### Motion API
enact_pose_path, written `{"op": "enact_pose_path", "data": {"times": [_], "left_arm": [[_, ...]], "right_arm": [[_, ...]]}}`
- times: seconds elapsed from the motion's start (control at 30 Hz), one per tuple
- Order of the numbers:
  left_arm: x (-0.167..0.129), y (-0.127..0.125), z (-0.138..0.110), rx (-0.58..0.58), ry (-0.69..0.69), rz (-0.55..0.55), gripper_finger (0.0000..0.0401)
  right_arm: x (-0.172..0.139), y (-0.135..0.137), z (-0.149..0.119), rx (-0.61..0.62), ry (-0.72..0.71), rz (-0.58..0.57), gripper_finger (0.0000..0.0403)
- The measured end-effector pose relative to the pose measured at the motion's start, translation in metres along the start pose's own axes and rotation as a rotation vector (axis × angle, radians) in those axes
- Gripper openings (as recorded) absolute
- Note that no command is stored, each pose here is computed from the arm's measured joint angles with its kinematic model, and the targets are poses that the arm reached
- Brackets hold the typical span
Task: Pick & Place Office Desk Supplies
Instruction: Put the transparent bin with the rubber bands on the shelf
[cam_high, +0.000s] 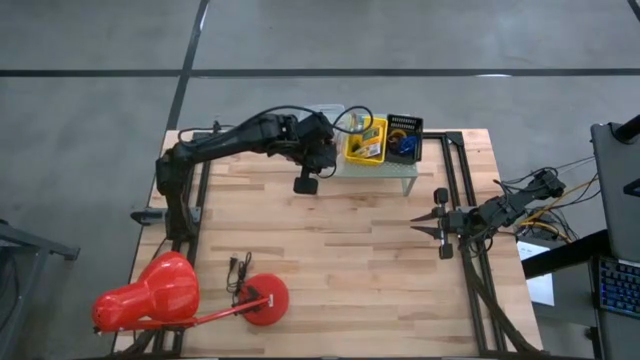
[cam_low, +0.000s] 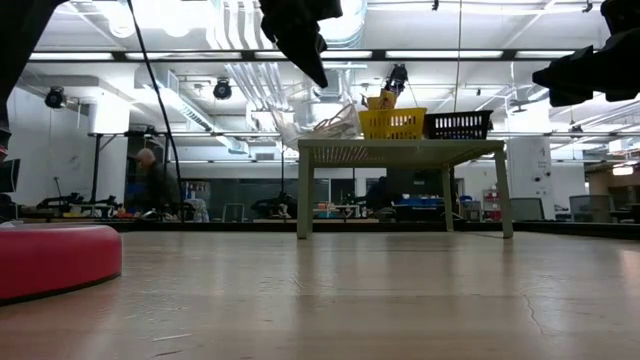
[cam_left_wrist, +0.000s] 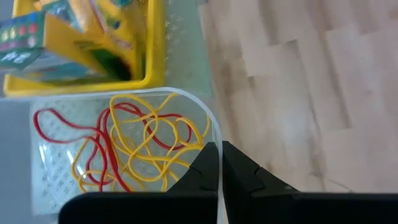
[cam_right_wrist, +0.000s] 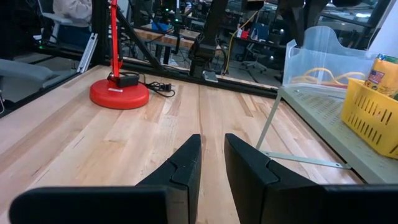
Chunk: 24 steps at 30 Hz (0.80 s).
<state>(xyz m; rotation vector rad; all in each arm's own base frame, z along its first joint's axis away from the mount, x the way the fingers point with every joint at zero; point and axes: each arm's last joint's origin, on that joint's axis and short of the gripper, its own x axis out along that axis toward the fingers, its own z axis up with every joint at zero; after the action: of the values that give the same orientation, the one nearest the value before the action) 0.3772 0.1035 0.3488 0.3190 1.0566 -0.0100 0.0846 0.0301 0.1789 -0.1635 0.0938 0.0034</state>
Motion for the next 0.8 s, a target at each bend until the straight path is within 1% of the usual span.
{"op": "enact_pose_path", "data": {"times": [0.17,0.47,0.7,0.8], "left_arm": [[0.0,0.002,-0.002,-0.003,0.047,0.072,0.0003],[0.0,0.002,-0.003,-0.003,0.063,0.077,0.0003],[0.011,0.002,-0.005,0.008,0.082,0.073,0.0003],[0.02,0.003,-0.004,0.04,0.099,0.09,0.0003]], "right_arm": [[0.0,0.0,0.0,0.0,0.0,0.0,0.0068],[0.0,0.0,0.0,0.0,0.0,0.001,0.0068],[0.0,0.0,0.0,0.0,0.0,0.001,0.0068],[0.0,0.0,0.0,0.0,0.0,0.001,0.0068]]}}
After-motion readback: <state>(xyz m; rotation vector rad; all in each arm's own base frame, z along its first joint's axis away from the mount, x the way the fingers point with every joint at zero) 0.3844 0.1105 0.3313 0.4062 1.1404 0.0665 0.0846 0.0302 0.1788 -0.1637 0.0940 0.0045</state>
